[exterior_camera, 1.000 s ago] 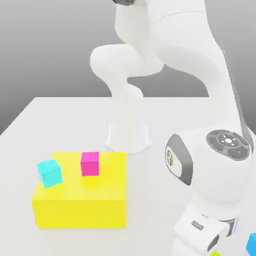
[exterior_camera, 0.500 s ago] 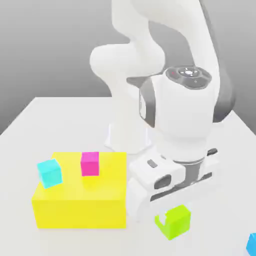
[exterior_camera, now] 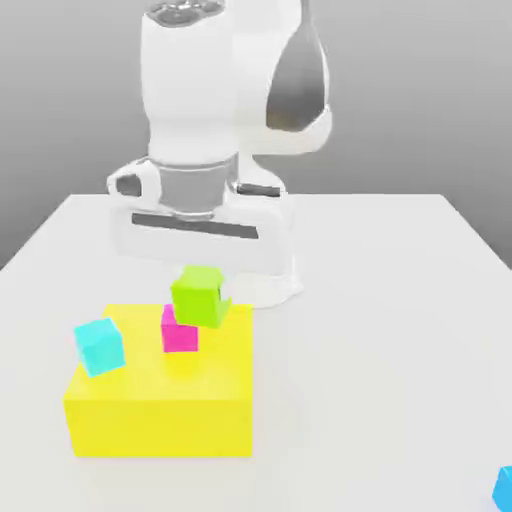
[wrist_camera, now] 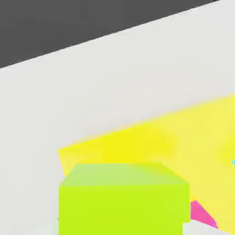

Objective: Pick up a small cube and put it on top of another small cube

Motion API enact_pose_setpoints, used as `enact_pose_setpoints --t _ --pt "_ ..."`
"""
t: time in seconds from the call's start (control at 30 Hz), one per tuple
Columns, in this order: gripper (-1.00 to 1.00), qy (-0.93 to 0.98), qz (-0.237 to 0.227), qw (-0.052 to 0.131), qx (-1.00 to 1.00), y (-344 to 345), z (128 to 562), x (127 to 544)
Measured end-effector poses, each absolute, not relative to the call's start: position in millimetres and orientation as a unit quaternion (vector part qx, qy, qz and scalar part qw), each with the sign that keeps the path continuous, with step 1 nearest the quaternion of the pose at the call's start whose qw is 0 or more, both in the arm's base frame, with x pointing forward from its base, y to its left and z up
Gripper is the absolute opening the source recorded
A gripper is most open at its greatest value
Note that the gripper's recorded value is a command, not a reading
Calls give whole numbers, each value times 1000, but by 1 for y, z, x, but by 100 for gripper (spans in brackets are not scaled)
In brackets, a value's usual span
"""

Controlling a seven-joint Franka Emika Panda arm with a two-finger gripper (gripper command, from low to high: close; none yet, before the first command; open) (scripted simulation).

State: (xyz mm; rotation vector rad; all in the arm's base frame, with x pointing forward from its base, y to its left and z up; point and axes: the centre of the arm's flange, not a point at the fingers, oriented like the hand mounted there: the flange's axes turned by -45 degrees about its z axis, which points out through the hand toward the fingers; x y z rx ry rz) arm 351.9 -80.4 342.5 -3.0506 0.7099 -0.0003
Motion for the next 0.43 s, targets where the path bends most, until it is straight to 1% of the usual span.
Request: enact_pose_setpoints --t 0.13,0.3,0.33,0.43 --pt "-100 322 0 3 -947 -100 344 312" --pt "-100 340 0 1 -940 -103 296 306" --pt "100 341 0 1 -940 -103 286 305" --pt "100 341 0 1 -940 -103 286 305"
